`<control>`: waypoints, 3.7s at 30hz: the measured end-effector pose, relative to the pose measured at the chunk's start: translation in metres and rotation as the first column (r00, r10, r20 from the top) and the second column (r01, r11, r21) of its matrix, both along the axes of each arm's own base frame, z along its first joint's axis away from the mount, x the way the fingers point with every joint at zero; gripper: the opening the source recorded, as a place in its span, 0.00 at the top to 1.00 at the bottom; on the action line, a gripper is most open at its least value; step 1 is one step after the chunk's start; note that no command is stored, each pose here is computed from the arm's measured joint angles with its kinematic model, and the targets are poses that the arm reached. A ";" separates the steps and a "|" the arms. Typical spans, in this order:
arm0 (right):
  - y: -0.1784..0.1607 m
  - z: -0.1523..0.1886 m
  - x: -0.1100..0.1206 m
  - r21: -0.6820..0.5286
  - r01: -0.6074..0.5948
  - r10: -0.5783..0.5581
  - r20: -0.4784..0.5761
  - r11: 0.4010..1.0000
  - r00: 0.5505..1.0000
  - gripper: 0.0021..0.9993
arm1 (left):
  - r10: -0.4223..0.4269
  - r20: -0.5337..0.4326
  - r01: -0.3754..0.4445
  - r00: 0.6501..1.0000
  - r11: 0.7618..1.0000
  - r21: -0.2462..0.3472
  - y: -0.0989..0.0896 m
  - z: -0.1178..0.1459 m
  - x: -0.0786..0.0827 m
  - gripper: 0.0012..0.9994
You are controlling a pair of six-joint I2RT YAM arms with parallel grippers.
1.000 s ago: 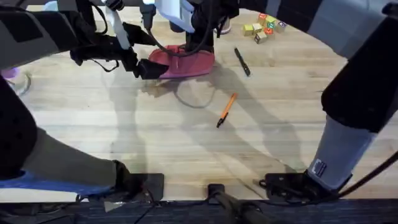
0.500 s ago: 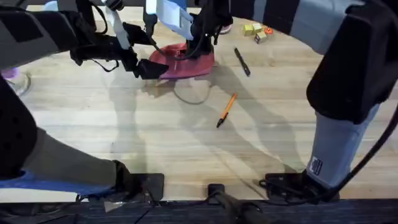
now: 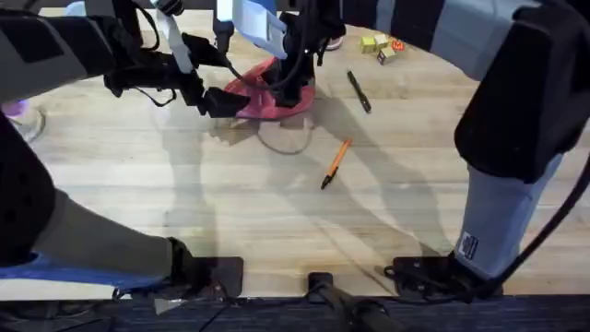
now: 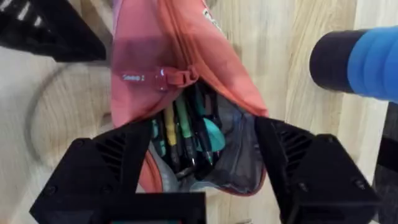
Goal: Unzip the bag, pick up the pens from the table one at a time and place them inside, then zip the bag closed.
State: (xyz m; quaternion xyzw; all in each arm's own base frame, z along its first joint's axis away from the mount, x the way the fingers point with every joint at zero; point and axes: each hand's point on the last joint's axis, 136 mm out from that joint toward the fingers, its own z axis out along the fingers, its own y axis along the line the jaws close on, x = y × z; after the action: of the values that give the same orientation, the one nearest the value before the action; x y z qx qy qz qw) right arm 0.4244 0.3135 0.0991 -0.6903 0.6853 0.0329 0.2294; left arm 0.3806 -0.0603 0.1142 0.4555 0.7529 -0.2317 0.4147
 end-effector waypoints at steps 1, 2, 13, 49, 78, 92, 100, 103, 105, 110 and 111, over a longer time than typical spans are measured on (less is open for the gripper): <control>0.000 0.000 0.000 0.000 0.000 0.000 0.000 1.000 1.000 0.00 | 0.000 0.000 0.000 1.000 1.000 0.000 0.000 0.000 0.000 0.00; 0.000 0.000 0.000 -0.001 0.000 0.000 -0.001 1.000 1.000 0.00 | 0.000 0.000 0.000 1.000 1.000 0.000 0.000 0.000 0.000 0.00; -0.004 0.003 -0.006 0.005 0.063 -0.062 -0.042 0.998 0.997 0.00 | 0.000 0.000 0.000 1.000 1.000 0.000 0.000 0.000 0.000 0.01; -0.167 0.069 -0.023 0.096 0.637 -0.620 -0.159 0.765 0.768 0.00 | -0.016 0.008 0.016 1.000 0.999 -0.033 -0.004 0.005 -0.001 0.01; -0.186 0.061 -0.025 0.054 0.855 -0.828 -0.226 0.516 0.514 0.00 | -0.057 0.029 0.060 0.998 0.991 -0.123 -0.015 0.018 -0.006 0.01; -0.186 0.061 -0.025 0.054 0.855 -0.828 -0.225 0.516 0.513 0.00 | -0.002 -0.069 -0.002 0.998 0.998 -0.056 -0.001 0.001 -0.013 0.01; -0.186 0.061 -0.025 0.054 0.855 -0.828 -0.226 0.515 0.513 0.00 | 0.145 -0.039 -0.142 0.989 0.987 0.071 0.035 0.034 -0.022 0.01; -0.186 0.061 -0.025 0.054 0.855 -0.828 -0.226 0.515 0.513 0.00 | 0.201 -0.012 -0.198 0.980 0.974 0.109 0.043 0.057 -0.030 0.01; -0.186 0.061 -0.025 0.054 0.855 -0.828 -0.225 0.515 0.513 0.00 | 0.228 -0.012 -0.225 0.974 0.966 0.131 0.045 0.068 -0.038 0.01; -0.186 0.061 -0.025 0.055 0.855 -0.828 -0.225 0.515 0.513 0.00 | 0.275 -0.038 -0.265 0.961 0.950 0.167 0.046 0.078 -0.059 0.01; -0.186 0.061 -0.024 0.059 0.855 -0.828 -0.224 0.515 0.514 0.00 | 0.286 -0.041 -0.275 0.957 0.945 0.175 0.047 0.080 -0.061 0.01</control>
State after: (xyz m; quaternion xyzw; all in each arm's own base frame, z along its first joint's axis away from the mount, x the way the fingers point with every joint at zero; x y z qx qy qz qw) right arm 0.4007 0.1276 0.1602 -0.2439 0.9456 0.0306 0.2132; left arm 0.3193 -0.0129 0.1937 0.3689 0.8402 -0.1210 0.3786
